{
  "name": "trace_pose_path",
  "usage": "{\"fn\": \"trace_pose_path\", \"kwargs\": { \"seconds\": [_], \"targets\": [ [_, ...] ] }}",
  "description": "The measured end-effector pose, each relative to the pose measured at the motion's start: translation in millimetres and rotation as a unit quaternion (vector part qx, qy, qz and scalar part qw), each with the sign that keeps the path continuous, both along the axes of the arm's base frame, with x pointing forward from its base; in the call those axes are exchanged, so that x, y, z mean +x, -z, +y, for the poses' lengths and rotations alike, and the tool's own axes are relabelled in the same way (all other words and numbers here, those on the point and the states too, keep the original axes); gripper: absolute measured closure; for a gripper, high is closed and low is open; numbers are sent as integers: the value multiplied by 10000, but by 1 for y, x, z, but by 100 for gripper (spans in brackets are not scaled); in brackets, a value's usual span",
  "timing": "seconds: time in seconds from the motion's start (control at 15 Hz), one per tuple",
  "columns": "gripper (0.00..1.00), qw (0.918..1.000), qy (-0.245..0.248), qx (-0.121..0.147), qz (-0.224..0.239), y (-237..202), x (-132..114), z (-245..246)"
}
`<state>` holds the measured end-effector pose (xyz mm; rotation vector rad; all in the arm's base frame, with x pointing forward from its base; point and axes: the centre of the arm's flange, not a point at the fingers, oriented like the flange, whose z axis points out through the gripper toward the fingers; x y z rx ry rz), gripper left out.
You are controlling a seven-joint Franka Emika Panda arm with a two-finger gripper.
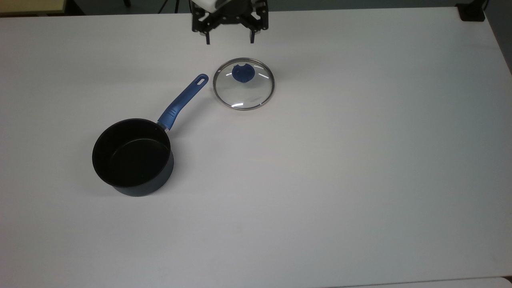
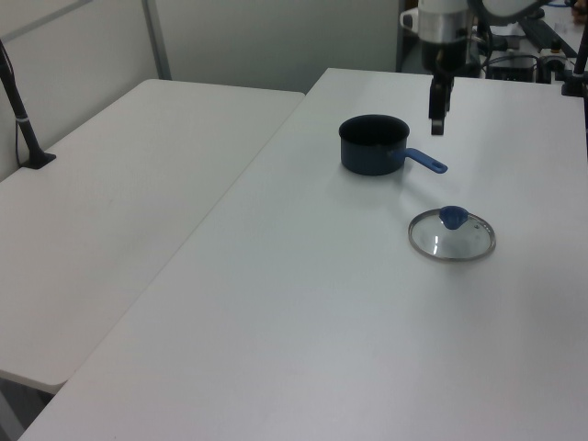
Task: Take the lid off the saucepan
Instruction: 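Open the gripper and raise it away from the lid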
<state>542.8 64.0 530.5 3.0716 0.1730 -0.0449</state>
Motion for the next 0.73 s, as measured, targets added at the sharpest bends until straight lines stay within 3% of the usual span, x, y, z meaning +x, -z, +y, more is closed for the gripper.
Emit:
{"fn": "trace_pose_path", "kwargs": {
  "seconds": [0.27, 0.73],
  "targets": [
    [0, 9995, 298, 8, -114, -27, 5, -32],
    [0, 9991, 404, 13, -151, -33, 6, -44]
  ]
}}
